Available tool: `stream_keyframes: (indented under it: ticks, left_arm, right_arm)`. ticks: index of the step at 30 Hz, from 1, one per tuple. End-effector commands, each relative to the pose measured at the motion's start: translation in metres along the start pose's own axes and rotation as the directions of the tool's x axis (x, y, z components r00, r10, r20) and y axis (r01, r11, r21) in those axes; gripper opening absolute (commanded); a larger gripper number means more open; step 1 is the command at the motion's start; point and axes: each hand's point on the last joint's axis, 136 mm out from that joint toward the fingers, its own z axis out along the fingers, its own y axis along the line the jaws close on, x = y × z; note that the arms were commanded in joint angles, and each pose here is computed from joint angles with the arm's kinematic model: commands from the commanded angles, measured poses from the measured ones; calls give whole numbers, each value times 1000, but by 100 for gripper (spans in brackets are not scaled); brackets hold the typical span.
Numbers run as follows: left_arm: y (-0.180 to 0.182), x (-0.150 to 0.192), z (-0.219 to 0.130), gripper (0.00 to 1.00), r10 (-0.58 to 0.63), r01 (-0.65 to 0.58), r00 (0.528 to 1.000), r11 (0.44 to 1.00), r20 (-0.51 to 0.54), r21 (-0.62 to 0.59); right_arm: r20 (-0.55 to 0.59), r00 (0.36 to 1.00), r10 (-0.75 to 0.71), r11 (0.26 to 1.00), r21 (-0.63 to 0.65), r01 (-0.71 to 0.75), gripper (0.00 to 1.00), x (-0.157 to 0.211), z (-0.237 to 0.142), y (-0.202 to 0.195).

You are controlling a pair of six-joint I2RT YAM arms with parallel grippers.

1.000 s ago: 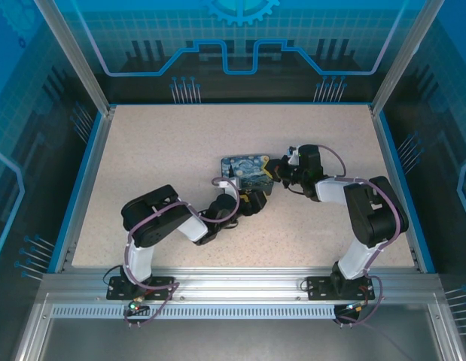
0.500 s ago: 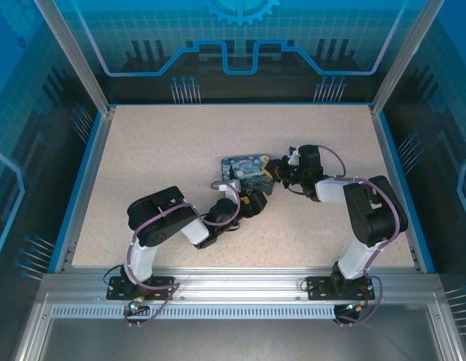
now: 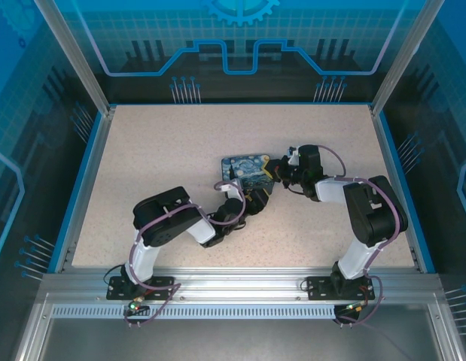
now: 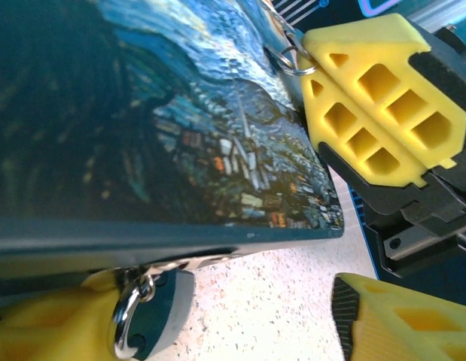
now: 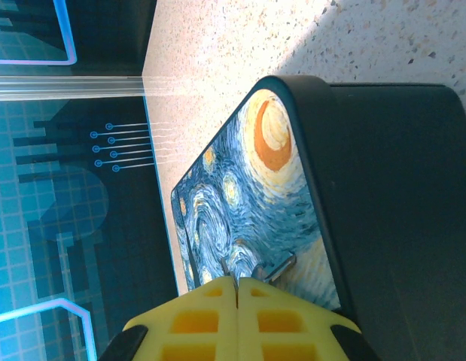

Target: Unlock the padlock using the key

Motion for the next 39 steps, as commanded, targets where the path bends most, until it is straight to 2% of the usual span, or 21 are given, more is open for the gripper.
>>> stream_keyframes:
  ticks: [1, 9, 22, 39]
  left_arm:
    - [36, 17, -2, 62, 9, -9, 1000, 990, 0, -139]
    - [53, 17, -6, 48, -30, 38, 999, 981, 42, -191]
    - [64, 25, -4, 30, -53, 58, 998, 976, 31, -210]
    - [70, 30, -3, 14, -54, 57, 998, 974, 19, -221]
  right_arm:
    - [-13, 1000, 3, 1000, 13, -2, 0, 0, 2, -9]
    - [-10, 1000, 7, 1000, 17, -7, 0, -2, 1, -12]
    - [-10, 1000, 14, 1000, 20, -14, 0, -4, 1, -15]
    - [-10, 1000, 22, 999, 23, -22, 0, -5, 3, -19]
